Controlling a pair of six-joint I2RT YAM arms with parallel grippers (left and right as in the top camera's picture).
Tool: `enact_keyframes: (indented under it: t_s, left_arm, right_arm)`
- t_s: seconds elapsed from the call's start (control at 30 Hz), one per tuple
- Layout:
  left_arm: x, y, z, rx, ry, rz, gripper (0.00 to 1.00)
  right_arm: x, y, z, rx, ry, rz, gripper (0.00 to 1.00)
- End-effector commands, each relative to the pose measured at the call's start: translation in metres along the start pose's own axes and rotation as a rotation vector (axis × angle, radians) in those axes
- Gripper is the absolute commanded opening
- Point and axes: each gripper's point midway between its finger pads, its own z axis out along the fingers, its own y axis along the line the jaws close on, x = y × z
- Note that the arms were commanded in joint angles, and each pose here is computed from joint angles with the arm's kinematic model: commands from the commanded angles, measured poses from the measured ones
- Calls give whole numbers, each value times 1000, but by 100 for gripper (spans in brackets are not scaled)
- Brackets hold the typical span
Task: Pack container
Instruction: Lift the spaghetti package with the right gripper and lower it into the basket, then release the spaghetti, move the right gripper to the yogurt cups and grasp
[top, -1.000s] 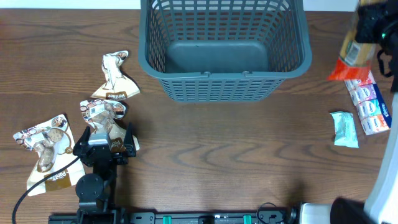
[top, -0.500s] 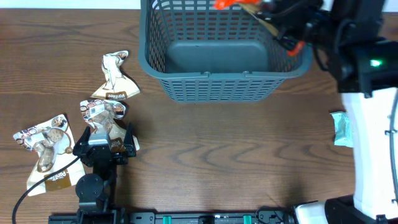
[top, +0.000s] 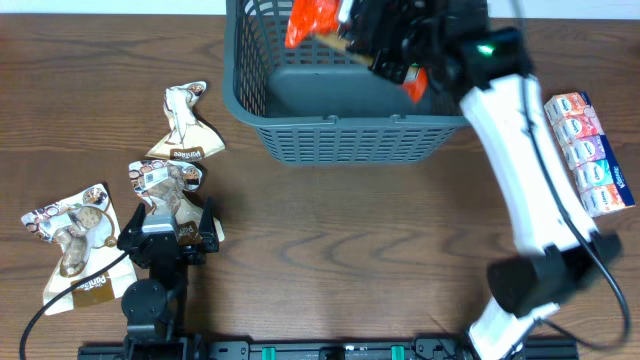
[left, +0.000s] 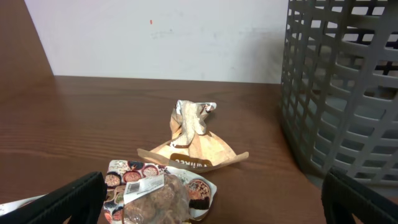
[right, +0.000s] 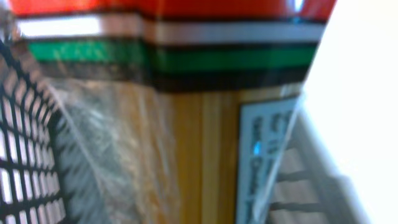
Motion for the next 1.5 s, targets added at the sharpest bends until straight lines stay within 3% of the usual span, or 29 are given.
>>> enact_keyframes:
  t_s: [0.0,0.17,0.4,0.43,0.5,0.53,0.57,0.83,1.0,1.1,1.2,1.3,1.47]
  left_arm:
    - [17,5,1,-27,47,-6,99]
    - [17,5,1,-27,47,-6,99]
    - [16,5,1,-27,47,-6,99]
    - [17,5,1,-27,47,-6,99]
    - [17,5,1,-27,47,-6,98]
    - [16,5,1,-27,47,-6,99]
    - [17,5,1,-27,47,-6,99]
    - [16,5,1,-27,47,-6,99]
    - [16,5,1,-27,47,-6,99]
    - [16,5,1,-27,47,-6,99]
    - [16,5,1,-26,47,-6,99]
    - [16,5,1,-26,47,-6,99]
    - [16,5,1,-27,47,-6,99]
  right_arm:
    - [23,1,19,-19,88,-9,1]
    - [86,28,60,-148,285,21,1]
    - [111,47,77,-233,350,55,3]
    - [111,46,77,-230,352,64,16]
    - [111,44,76,-212,361,103,57]
    - [111,44,75,-207,365,122,88]
    - [111,45,74,-204,368,144,99]
    - [68,27,33,-130,270,140,99]
    - [19,-29,-60,108,126,184,99]
    - [15,-66,-133,287,61,290,99]
    - [48,-96,-208,481,68,457,99]
    - [113,-107,-268,640,164,675,99]
    - [220,-83,-313,670,373,972,99]
